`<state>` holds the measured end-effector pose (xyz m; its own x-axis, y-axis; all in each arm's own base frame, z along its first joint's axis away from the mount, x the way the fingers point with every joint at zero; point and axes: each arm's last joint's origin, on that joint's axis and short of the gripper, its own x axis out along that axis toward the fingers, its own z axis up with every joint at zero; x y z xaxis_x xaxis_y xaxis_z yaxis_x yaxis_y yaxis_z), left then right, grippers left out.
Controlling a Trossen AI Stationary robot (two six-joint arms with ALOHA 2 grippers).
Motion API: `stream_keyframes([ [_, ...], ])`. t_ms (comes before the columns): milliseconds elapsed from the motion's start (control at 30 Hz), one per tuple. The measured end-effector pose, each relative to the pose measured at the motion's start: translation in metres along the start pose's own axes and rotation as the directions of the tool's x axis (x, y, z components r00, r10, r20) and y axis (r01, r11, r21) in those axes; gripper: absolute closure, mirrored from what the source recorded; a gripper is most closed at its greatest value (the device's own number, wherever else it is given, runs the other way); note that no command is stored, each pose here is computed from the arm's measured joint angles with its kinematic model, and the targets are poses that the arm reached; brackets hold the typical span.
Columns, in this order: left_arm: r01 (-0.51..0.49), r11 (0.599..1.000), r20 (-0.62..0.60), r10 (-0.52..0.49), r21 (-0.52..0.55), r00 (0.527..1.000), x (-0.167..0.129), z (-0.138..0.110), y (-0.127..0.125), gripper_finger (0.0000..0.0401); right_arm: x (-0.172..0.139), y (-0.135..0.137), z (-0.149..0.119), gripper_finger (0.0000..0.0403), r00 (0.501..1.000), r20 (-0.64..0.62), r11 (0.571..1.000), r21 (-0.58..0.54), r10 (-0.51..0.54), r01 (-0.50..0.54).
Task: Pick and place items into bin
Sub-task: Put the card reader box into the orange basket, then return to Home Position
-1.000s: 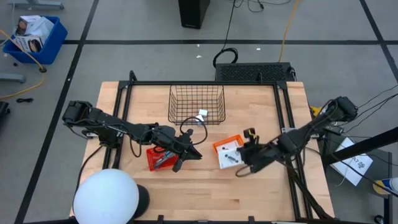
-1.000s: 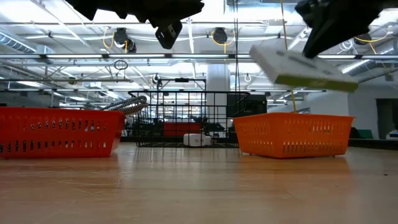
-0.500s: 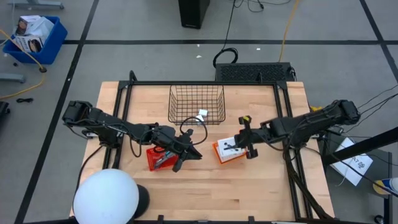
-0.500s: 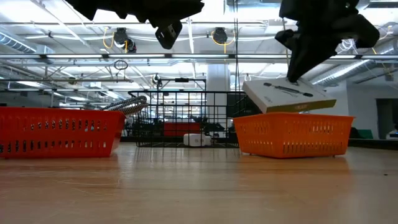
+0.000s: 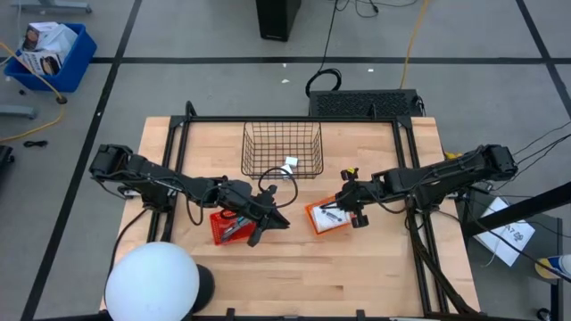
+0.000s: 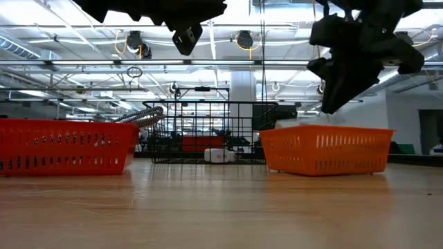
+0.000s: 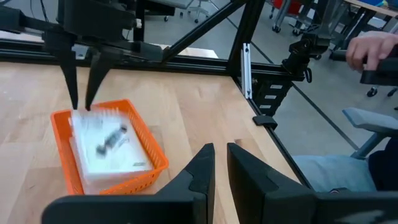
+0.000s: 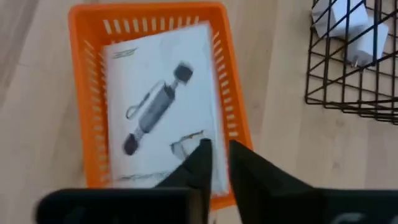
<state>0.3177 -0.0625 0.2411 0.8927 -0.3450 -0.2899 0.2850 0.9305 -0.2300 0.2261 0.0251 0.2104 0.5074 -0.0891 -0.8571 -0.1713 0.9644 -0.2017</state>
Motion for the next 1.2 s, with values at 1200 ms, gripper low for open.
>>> stream_keyframes([
  [1200,-0.182,0.979,0.239,0.156,0.091,0.958,-0.127,-0.022,0.032,0.0354,-0.093,0.022,-0.024,0.023,0.79,0.606,0.944,0.195,0.096,-0.265],
])
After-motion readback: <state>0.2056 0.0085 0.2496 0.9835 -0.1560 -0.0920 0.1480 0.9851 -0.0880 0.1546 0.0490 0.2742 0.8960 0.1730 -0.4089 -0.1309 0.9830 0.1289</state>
